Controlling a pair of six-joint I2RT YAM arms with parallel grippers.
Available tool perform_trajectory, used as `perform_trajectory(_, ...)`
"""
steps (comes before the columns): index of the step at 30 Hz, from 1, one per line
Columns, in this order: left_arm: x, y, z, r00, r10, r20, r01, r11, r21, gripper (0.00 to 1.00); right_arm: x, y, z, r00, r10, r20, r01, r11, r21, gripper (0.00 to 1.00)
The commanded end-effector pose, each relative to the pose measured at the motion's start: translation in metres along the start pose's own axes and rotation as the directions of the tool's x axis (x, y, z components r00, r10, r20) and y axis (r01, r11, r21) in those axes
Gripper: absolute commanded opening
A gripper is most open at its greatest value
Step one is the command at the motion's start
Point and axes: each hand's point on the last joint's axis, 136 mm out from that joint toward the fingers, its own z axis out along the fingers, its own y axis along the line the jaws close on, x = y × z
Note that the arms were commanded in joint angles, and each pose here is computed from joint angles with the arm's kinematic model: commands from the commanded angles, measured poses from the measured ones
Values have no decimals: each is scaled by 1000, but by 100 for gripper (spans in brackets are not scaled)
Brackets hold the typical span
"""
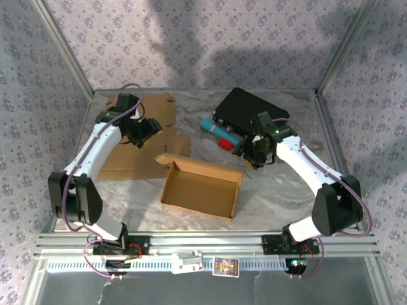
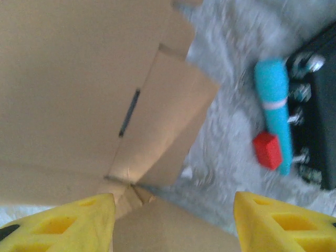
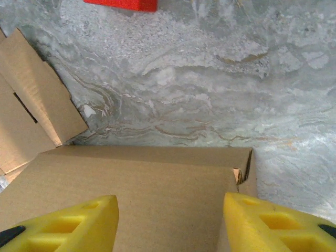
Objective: Fold the paper box
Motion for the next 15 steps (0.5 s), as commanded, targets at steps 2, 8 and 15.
perform_trajectory(2,35,-18,-6,992,14,-129,-3,996,85,61,14,-4,-11,997,47,-54,-46,999,18,60)
perform_trajectory(8,46,-9,0,987,15,-159,-6,998,56,62,26,-4,-8,988,104,-110,-103,995,10,62)
perform_trajectory(15,54,7,-3,980,46,-194,-47,999,-1,64,35,-6,-8,983,126,-135,-125,992,15,62)
